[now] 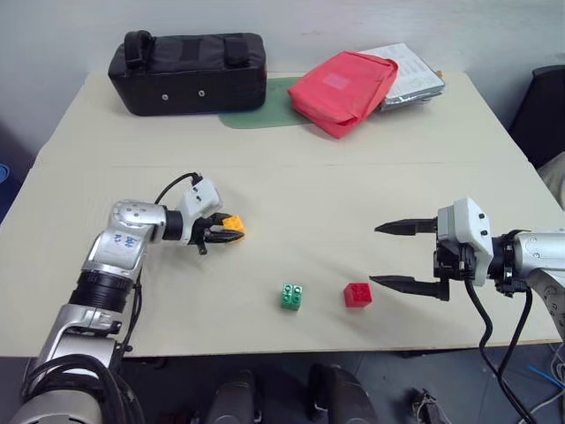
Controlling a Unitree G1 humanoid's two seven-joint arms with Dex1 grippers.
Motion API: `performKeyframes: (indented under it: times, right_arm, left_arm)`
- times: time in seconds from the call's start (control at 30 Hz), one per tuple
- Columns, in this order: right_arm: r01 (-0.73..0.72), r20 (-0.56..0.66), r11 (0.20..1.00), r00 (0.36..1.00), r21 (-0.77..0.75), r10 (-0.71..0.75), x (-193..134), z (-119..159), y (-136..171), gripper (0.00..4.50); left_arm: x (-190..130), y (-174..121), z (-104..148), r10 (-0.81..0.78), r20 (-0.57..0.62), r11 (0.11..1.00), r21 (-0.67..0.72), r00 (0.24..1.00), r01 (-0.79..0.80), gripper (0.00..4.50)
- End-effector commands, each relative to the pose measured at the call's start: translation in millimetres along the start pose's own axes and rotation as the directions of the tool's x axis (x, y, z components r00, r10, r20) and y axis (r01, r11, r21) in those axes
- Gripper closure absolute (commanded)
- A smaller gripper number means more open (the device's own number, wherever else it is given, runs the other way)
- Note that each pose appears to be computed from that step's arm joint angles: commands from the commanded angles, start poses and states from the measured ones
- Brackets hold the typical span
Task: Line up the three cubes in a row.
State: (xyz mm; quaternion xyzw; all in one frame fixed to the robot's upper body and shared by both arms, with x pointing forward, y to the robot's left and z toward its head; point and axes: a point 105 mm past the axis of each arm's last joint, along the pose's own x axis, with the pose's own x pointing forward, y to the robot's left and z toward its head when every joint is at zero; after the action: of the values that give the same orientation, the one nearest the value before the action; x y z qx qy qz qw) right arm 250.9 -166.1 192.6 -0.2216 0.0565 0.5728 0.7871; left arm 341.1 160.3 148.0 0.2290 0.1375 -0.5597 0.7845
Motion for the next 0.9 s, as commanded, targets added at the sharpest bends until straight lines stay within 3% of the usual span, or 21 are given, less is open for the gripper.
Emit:
performKeyframes:
  times: [0.03,0.17,0.27,0.9]
  right_arm:
    - [-0.077,-0.010,0.996,0.997,-0.043,0.076,-2,5,14,0.00]
    - [-0.119,-0.050,0.992,0.992,-0.048,0.116,-1,-4,23,0.00]
    - [-0.105,-0.044,0.993,0.994,-0.046,0.103,0,-4,22,0.00]
    - [-0.077,-0.054,0.996,0.996,-0.047,0.074,3,-10,26,0.00]
  left_arm:
    - [-20,-37,26,-0.242,0.029,0.958,0.168,0.970,0.234,3.00]
    - [-22,-56,1,-0.345,-0.158,0.899,0.227,0.925,0.374,3.00]
    - [-20,-54,-10,-0.341,-0.198,0.892,0.240,0.919,0.383,3.00]
    - [0,-64,-18,-0.300,-0.123,0.926,0.199,0.946,0.320,3.00]
